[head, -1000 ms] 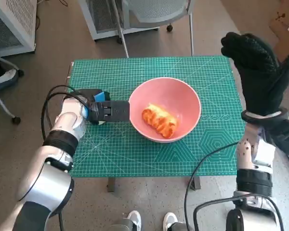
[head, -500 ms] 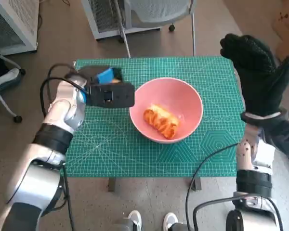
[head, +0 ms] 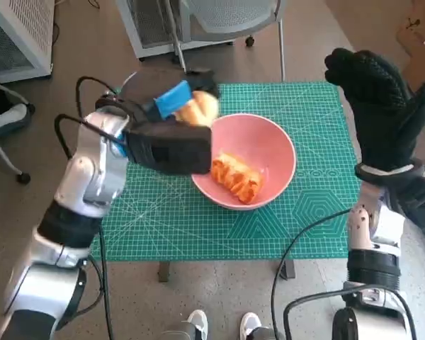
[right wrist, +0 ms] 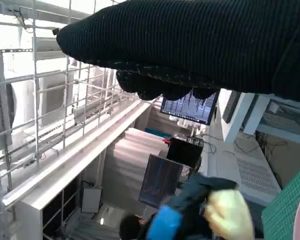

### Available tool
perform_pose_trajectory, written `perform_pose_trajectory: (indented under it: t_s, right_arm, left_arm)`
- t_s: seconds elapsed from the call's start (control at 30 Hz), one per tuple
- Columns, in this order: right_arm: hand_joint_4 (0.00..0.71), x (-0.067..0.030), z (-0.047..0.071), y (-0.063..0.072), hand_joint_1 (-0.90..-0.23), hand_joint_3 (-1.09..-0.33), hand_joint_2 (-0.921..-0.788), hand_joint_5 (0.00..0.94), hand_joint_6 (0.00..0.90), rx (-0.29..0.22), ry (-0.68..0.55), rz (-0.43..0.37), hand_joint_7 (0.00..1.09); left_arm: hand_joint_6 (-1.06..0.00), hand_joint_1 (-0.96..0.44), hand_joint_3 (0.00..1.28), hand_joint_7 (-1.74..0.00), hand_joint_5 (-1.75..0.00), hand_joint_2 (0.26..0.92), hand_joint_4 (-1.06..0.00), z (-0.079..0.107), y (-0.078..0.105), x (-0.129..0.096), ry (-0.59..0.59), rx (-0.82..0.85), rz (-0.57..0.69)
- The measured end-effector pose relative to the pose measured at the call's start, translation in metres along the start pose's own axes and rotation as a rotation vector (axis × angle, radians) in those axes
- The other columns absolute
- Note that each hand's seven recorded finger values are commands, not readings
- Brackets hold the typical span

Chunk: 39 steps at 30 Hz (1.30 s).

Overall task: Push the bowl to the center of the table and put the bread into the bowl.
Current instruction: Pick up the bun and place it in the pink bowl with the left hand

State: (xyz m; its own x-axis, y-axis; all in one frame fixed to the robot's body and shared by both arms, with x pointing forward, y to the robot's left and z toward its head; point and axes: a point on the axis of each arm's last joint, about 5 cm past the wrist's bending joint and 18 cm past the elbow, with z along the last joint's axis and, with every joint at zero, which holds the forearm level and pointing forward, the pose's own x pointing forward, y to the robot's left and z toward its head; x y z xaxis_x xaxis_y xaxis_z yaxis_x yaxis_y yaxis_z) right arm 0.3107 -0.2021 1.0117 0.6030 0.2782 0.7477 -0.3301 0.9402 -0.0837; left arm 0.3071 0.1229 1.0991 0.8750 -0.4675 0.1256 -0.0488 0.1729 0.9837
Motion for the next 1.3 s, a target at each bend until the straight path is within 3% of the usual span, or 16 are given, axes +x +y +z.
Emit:
perform_pose_trajectory:
  t_s: [0.2, 0.47, 0.73, 1.1, 1.13, 1.23, 1.27, 1.3]
  right_arm:
    - [0.323, -0.0005, -0.002, 0.002, -0.635, -0.568, -0.921, 0.000, 0.381, 0.007, 0.009, 0.004, 0.00]
    - [0.322, -0.0004, -0.002, 0.003, -0.636, -0.570, -0.921, 0.000, 0.379, 0.006, 0.004, 0.005, 0.00]
    - [0.323, -0.0015, 0.000, 0.002, -0.637, -0.569, -0.921, 0.000, 0.364, 0.001, -0.004, 0.003, 0.00]
    - [0.315, -0.0056, 0.000, 0.001, -0.638, -0.567, -0.921, 0.000, 0.355, -0.005, -0.002, -0.013, 0.00]
    - [0.314, -0.0058, 0.000, 0.002, -0.638, -0.568, -0.921, 0.000, 0.356, -0.005, -0.002, -0.016, 0.00]
    - [0.314, -0.0058, 0.001, 0.002, -0.639, -0.568, -0.921, 0.000, 0.357, -0.006, -0.003, -0.021, 0.00]
    - [0.313, -0.0056, 0.001, 0.002, -0.639, -0.568, -0.921, 0.000, 0.357, -0.006, -0.004, -0.022, 0.00]
    - [0.312, -0.0055, 0.001, 0.002, -0.640, -0.568, -0.921, 0.000, 0.357, -0.006, -0.004, -0.023, 0.00]
  left_arm:
    - [-0.68, 0.00, 0.02, -1.13, -1.07, 0.914, -0.77, 0.029, 0.010, -0.005, -0.152, 0.038, 0.074]
    - [-0.65, 0.00, 0.04, -1.08, -1.19, 0.919, -0.73, 0.046, -0.009, 0.008, -0.206, 0.038, -0.052]
    - [-0.63, 0.00, 0.07, -1.09, -1.24, 0.920, -0.70, 0.046, -0.028, 0.024, -0.199, 0.063, -0.177]
    - [-0.59, 0.00, 0.08, -1.18, -1.16, 0.912, -0.72, 0.038, -0.048, 0.034, -0.194, 0.052, -0.227]
    - [-0.59, 0.00, 0.24, -1.23, -1.19, 0.829, -0.70, 0.037, -0.050, 0.035, -0.194, 0.036, -0.232]
    - [-0.56, 0.00, 0.47, -1.36, -1.27, 0.734, -0.61, 0.035, -0.054, 0.037, -0.187, -0.010, -0.249]
    - [-0.56, -0.13, 0.37, -1.36, -0.96, 0.797, -0.50, 0.035, -0.056, 0.037, -0.185, -0.024, -0.255]
    - [-0.57, -0.21, 0.29, -1.35, -0.68, 0.842, -0.47, 0.035, -0.056, 0.038, -0.183, -0.038, -0.262]
